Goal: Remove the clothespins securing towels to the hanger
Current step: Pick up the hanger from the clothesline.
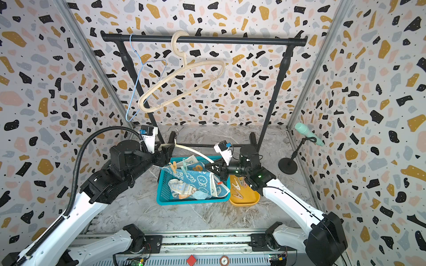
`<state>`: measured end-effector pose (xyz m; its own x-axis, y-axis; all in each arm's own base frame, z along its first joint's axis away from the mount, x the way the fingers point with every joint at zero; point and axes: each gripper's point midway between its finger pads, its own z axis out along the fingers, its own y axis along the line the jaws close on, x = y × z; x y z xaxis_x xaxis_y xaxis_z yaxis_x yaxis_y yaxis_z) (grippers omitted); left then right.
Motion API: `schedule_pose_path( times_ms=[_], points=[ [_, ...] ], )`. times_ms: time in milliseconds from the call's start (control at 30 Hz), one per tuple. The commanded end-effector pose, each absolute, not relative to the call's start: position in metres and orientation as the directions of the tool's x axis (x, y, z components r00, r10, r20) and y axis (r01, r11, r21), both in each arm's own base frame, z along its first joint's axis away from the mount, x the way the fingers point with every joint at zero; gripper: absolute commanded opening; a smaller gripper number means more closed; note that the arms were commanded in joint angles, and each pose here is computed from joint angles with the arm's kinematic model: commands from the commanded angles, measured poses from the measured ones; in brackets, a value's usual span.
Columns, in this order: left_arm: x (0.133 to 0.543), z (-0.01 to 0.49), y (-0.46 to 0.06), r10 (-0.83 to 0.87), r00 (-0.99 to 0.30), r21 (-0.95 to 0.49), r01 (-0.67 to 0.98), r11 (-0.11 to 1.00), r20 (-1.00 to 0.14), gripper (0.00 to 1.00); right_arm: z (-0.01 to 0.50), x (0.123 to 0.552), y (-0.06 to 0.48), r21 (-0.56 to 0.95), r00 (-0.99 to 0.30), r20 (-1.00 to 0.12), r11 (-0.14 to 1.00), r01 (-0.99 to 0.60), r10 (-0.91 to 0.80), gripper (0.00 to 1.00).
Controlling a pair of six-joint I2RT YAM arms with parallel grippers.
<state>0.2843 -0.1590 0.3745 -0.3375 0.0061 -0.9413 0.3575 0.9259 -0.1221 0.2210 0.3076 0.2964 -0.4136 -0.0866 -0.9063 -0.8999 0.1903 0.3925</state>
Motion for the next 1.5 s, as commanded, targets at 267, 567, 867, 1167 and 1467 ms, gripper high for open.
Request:
schedule_pose_path(
  times_ms=[267,567,867,1167,1467],
  points=[
    [0.302,0.367,-0.178,-0.013,-0.338,-0.151,0.387,0.910,-0.941,0.55,0.317,0.214,0.320,0.307,-0.313,-0.948,0.110,-0.945,-0.048,0.00],
    [0.309,0.357,-0.185,-0.036,-0.362,-0.183,0.383,0.905,-0.931,0.34,0.315,0.214,0.321,0.304,-0.311,-0.949,0.111,-0.946,-0.046,0.00],
    [0.310,0.354,-0.189,-0.040,-0.367,-0.194,0.394,0.898,-0.929,0.11,0.316,0.214,0.322,0.299,-0.305,-0.952,0.111,-0.948,-0.042,0.00],
    [0.313,0.350,-0.192,-0.042,-0.368,-0.201,0.404,0.892,-0.929,0.10,0.316,0.213,0.324,0.295,-0.301,-0.952,0.104,-0.950,-0.046,0.00],
    [0.317,0.344,-0.195,-0.033,-0.378,-0.196,0.403,0.894,-0.925,0.03,0.315,0.212,0.325,0.290,-0.297,-0.953,0.106,-0.951,-0.055,0.00]
  ],
)
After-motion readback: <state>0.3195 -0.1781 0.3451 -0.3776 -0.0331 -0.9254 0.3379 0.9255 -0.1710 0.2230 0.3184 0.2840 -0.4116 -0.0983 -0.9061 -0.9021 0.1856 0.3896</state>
